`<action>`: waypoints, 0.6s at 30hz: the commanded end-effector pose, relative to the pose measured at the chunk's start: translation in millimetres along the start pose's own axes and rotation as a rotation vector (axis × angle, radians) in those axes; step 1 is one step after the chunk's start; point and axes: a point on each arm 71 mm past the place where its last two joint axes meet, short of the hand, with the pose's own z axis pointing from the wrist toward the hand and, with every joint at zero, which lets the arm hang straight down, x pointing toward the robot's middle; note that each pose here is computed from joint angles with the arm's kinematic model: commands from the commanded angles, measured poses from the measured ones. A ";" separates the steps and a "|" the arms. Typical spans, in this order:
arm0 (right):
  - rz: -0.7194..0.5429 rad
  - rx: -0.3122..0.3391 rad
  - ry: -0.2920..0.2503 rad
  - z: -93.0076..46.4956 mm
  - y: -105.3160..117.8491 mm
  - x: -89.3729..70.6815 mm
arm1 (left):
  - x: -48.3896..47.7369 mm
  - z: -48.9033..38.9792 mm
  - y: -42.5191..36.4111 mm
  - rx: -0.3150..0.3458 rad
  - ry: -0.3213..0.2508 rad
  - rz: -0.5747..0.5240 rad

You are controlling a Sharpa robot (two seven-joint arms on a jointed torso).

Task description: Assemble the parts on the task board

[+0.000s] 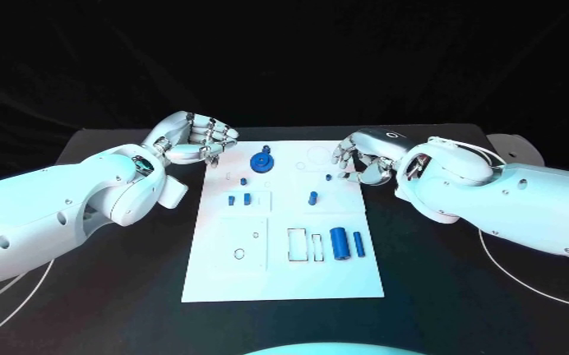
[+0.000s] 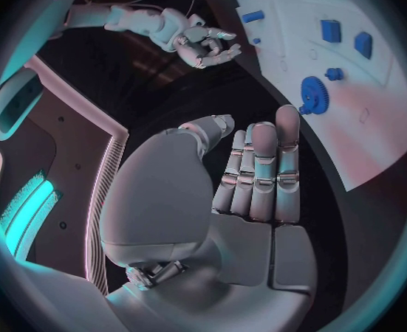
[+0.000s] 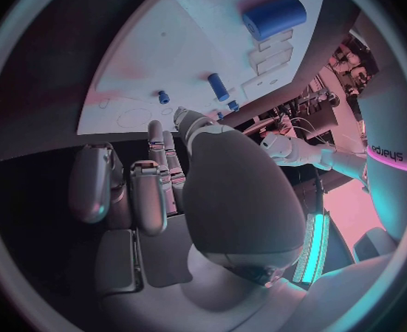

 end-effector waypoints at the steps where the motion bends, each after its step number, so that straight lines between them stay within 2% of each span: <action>1: -0.165 0.013 0.045 3.7 2.9 5.1 | -2.0 -2.4 -6.8 0.061 -0.081 -0.253; 6: -0.196 0.003 0.048 11.2 10.1 8.0 | -0.1 -5.3 -9.2 0.070 -0.084 -0.321; 18: -0.223 -0.010 0.074 24.8 17.5 21.0 | 0.9 -8.4 -11.3 0.076 -0.088 -0.366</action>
